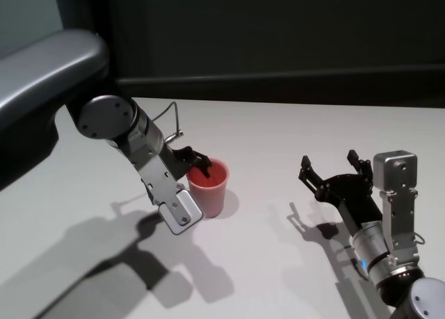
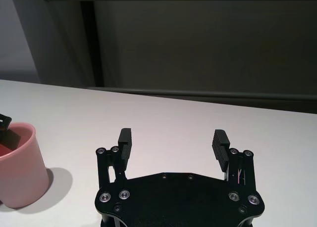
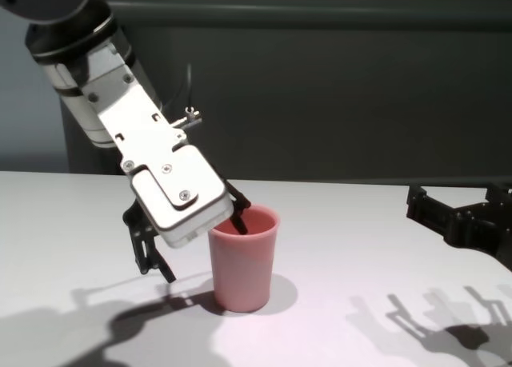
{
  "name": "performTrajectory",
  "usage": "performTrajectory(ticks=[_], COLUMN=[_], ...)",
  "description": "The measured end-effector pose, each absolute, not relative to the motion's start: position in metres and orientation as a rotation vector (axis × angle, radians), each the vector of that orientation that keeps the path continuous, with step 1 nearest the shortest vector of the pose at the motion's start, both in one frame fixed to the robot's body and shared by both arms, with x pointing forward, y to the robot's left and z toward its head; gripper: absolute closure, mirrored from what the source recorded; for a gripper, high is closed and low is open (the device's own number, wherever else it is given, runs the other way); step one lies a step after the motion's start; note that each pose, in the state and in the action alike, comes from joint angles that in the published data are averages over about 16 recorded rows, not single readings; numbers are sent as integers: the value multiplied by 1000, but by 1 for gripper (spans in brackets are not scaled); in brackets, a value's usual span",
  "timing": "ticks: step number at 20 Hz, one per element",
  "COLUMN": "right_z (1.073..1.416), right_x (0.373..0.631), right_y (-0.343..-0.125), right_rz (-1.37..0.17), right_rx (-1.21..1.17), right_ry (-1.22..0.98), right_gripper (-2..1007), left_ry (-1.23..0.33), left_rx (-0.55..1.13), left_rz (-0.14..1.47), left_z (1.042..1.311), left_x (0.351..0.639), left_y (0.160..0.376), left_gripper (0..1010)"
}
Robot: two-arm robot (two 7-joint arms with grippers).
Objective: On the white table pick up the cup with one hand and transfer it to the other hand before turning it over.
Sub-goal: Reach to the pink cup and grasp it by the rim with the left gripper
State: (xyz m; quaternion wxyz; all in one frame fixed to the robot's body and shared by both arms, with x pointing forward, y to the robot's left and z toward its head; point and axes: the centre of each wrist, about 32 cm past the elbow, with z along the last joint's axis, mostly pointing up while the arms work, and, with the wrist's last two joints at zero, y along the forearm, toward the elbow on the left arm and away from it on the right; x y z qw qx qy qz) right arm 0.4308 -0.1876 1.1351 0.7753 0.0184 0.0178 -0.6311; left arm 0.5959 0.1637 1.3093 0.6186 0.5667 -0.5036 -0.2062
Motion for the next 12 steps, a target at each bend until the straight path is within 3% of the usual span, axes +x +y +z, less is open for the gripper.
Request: performTrajectory(ticks=[6, 12], right_z=[1135, 1135], right_x=[431, 431], right_y=[-188, -188], right_rz=[-1366, -1366], right_rx=[40, 40], right_ry=[39, 39], right_gripper=[3, 3], left_ry=[-1159, -1159], left_rx=[1304, 1304], left_rz=[-475, -477], left_z=[1309, 1310], left_x=[596, 596], left_y=[164, 164], left_gripper=[149, 327])
